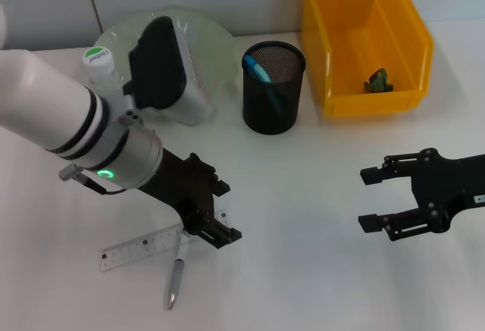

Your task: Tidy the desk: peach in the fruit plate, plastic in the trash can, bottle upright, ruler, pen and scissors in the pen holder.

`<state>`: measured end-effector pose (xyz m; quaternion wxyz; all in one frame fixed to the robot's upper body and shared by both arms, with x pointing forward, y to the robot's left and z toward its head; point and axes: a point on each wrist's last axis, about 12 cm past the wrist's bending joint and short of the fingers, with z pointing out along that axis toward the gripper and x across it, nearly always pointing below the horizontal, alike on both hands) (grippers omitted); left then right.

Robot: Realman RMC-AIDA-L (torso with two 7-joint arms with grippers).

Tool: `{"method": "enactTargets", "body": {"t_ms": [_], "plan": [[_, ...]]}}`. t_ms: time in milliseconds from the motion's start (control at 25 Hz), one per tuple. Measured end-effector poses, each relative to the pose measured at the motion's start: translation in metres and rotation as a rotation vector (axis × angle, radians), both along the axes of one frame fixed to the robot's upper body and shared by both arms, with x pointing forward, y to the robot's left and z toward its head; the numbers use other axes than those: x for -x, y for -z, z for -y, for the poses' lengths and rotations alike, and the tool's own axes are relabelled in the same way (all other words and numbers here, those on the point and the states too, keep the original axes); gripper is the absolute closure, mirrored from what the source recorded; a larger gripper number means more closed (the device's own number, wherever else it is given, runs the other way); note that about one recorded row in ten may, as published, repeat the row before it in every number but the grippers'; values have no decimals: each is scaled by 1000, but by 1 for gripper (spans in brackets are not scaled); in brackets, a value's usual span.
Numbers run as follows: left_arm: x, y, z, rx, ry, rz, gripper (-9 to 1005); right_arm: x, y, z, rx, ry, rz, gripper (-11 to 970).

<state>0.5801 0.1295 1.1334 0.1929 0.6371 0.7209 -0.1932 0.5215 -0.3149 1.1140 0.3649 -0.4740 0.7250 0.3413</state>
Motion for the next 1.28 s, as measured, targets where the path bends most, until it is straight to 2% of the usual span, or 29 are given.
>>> {"method": "enactTargets", "body": {"t_ms": [600, 1280], "plan": [[-1, 17, 4, -83, -3, 52, 254, -1, -1, -5, -14, 8, -1, 165], [-1, 21, 2, -118, -5, 47, 256, 0, 2, -4, -12, 21, -16, 165]]}}
